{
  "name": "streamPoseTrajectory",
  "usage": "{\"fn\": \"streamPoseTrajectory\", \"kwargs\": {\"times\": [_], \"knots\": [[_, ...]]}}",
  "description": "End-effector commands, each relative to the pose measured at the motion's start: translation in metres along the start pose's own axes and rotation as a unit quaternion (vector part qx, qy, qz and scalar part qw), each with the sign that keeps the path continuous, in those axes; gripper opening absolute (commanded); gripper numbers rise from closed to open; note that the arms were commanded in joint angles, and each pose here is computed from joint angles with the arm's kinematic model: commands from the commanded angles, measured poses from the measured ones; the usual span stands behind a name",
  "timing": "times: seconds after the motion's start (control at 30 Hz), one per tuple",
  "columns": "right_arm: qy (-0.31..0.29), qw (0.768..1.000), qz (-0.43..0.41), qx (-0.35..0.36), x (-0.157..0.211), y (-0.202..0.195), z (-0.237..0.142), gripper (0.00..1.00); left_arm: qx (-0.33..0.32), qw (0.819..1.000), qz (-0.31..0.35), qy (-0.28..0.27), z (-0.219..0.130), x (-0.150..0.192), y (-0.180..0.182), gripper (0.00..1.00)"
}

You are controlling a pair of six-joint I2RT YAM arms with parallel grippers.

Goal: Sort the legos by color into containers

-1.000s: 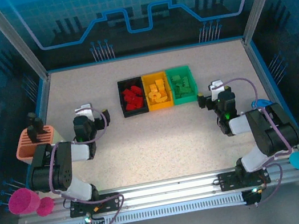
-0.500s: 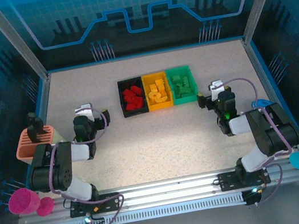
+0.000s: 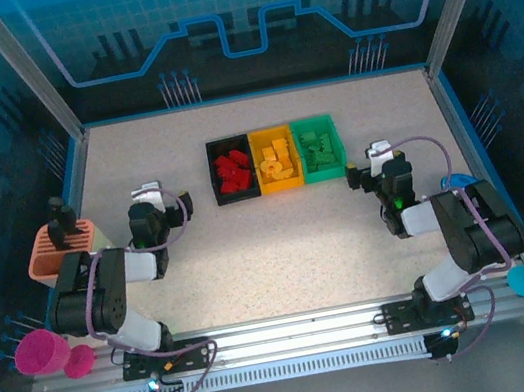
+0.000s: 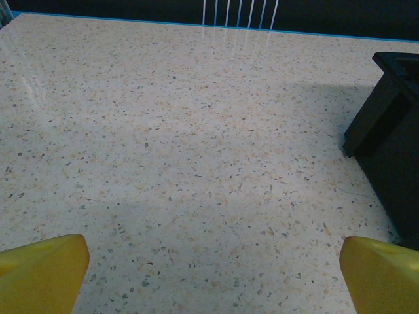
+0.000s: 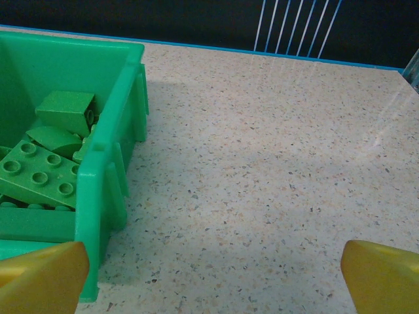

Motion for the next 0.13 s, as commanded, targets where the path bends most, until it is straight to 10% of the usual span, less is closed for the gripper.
{"fn": "streamPoseTrajectory", "kwargs": {"times": [0.0, 0.1], "knots": [[-0.011, 1.000, -0.002, -0.003, -0.0076, 0.0011, 0.0026, 1.00, 0.012, 1.000, 0.008, -0.018, 0.0012, -0.0114, -0.0009, 0.99], [-0.009, 1.000, -0.002, -0.004, -0.0080, 0.0006, 0.0032, 1.00, 0.012, 1.000, 0.009, -0.019, 0.0007, -0.0111, -0.0009, 0.99]]}}
Point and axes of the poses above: each hand's point on the last joint's axis, 136 mm out from that joint toward the fingers, its own z axis out along the fingers, its own y axis along the line the jaws close on, x = y × z, the point moved 10 cm from there along -z, back along the fingers, and after that the axes turned 13 degrees about z, right-handed, at the moved point
